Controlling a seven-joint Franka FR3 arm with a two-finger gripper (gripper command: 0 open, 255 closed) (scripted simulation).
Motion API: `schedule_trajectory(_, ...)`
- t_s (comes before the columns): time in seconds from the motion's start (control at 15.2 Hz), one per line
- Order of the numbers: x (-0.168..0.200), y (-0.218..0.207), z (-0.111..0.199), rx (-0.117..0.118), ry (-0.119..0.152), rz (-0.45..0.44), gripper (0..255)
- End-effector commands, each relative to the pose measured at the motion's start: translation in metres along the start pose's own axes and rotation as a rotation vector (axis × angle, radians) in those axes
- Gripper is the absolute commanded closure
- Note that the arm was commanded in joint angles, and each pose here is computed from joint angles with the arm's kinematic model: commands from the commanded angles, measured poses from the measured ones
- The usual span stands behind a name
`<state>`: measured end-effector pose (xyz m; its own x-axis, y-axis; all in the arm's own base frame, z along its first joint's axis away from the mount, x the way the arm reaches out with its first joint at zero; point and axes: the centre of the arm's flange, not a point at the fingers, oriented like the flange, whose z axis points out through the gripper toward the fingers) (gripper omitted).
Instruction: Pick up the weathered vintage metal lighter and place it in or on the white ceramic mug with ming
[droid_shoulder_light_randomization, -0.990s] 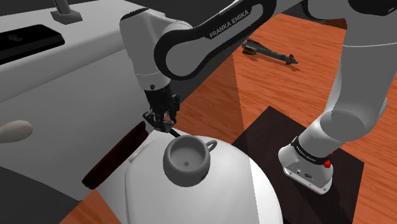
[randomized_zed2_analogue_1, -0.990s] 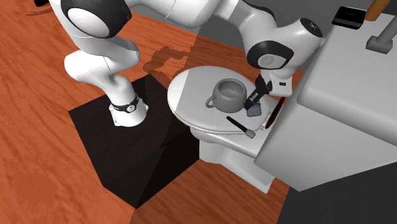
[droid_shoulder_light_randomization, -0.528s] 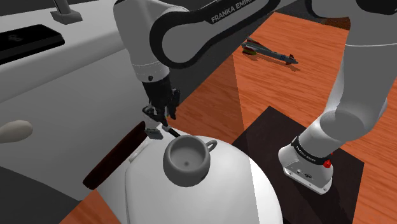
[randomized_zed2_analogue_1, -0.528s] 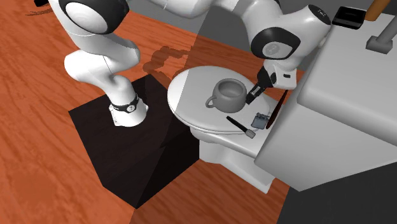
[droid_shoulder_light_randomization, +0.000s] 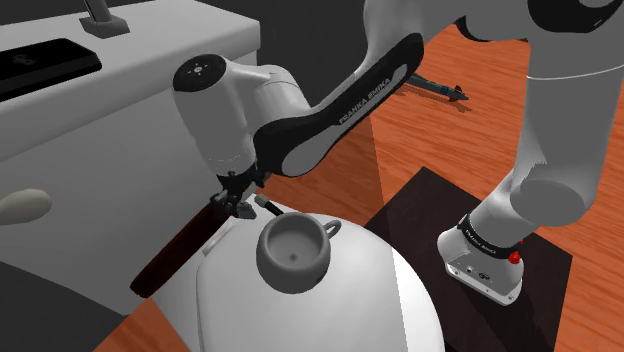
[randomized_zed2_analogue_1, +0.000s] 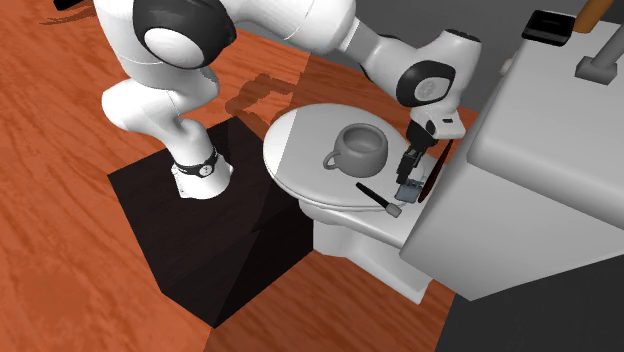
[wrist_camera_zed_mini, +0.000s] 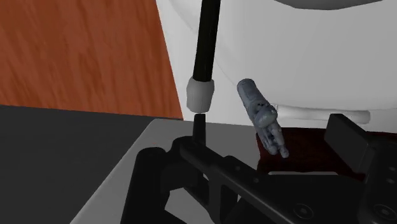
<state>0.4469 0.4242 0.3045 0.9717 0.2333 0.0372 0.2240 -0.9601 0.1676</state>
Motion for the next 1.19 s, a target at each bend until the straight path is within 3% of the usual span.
schedule_trajectory(0.0, -0.003, -0.006, 0.017, -0.006, 0.009, -0.189, 0)
schedule_trajectory(0.33, -0.002, -0.005, 0.047, -0.006, 0.009, -0.189, 0)
schedule_trajectory(0.86, -0.002, -0.005, 0.047, -0.006, 0.009, -0.189, 0)
schedule_trajectory(0.92, -0.003, -0.006, 0.047, -0.006, 0.01, -0.189, 255)
schedule_trajectory(1.12, 0.0, -0.009, 0.046, -0.006, 0.009, -0.189, 255)
